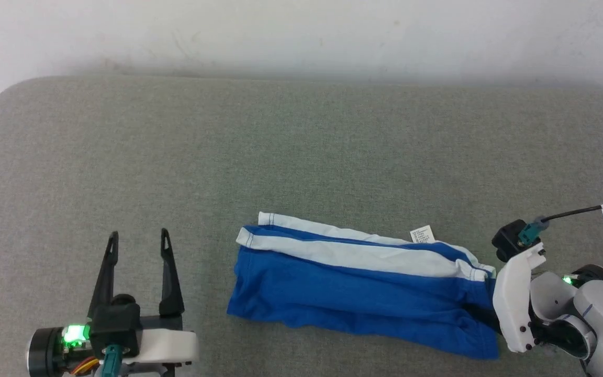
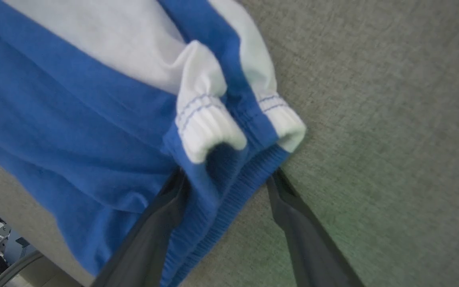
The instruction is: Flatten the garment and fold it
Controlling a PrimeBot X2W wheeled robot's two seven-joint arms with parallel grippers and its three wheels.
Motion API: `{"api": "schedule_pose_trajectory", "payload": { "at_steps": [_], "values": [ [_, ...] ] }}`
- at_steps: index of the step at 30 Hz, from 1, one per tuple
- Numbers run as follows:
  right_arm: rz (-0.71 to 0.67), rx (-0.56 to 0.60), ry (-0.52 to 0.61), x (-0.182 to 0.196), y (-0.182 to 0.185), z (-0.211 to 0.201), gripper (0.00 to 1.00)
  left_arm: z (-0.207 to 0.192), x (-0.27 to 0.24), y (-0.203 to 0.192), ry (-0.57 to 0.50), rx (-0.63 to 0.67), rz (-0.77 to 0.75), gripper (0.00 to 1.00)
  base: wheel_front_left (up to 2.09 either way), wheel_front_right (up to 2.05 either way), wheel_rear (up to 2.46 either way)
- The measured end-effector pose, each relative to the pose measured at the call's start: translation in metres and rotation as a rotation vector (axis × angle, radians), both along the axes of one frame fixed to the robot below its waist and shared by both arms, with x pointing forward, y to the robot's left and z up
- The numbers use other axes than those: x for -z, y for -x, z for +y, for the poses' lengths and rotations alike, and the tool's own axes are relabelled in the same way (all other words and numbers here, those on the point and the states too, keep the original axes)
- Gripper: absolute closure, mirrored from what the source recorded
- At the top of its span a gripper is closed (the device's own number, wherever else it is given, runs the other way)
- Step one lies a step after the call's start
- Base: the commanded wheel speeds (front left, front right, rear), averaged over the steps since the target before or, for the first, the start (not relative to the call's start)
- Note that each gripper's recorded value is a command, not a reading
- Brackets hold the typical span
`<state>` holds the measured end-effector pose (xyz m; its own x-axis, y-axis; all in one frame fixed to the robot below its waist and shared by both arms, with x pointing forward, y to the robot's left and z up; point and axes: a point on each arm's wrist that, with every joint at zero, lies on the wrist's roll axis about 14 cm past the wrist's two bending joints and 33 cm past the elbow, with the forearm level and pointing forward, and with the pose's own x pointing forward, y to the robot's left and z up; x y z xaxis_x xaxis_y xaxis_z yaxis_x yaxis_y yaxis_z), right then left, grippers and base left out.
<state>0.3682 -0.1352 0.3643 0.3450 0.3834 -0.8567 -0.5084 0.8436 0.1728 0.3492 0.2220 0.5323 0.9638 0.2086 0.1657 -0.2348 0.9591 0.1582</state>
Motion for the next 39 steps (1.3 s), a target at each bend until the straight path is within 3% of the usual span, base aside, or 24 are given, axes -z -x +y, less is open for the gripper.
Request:
{"api": "schedule_pose_trajectory", "payload": {
  "at_steps": [1, 2, 11, 19, 21, 24, 31, 39],
  "values": [
    [0.001, -0.005, -0.001, 0.001, 0.0, 0.001, 0.44, 0.001, 0.002, -0.001, -0.002, 0.002, 0.007, 0.0, 0.0, 0.0, 0.0],
    [-0.007, -0.008, -0.004, 0.0, -0.001, 0.002, 1.0, 0.002, 0.003, -0.002, -0.002, 0.003, 0.01, 0.0, 0.0, 0.0, 0.0],
    [-0.161, 0.026, -0.077, -0.032, -0.017, -0.001, 1.0, 0.002, -0.003, -0.004, -0.037, 0.021, -0.01, 0.0, 0.0, 0.0, 0.0],
    [-0.27, 0.097, -0.009, -0.073, -0.031, -0.059, 1.0, -0.004, -0.005, 0.002, -0.037, 0.029, -0.019, 0.0, 0.0, 0.0, 0.0],
    [-0.283, 0.144, 0.048, -0.085, -0.032, -0.092, 1.0, -0.006, -0.008, 0.003, -0.041, 0.035, -0.028, 0.0, 0.0, 0.0, 0.0],
    [-0.28, 0.143, 0.071, -0.091, -0.028, -0.102, 1.0, -0.008, -0.009, 0.004, -0.042, 0.044, -0.031, 0.0, 0.0, 0.0, 0.0],
    [-0.299, -0.013, -0.025, -0.109, -0.016, -0.048, 1.0, -0.008, -0.005, 0.007, -0.037, 0.043, -0.018, 0.0, 0.0, 0.0, 0.0],
    [-0.307, -0.256, -0.138, -0.122, -0.003, 0.042, 1.0, -0.014, -0.002, 0.005, -0.027, 0.052, -0.009, 0.0, 0.0, 0.0, 0.0]
  ]
}}
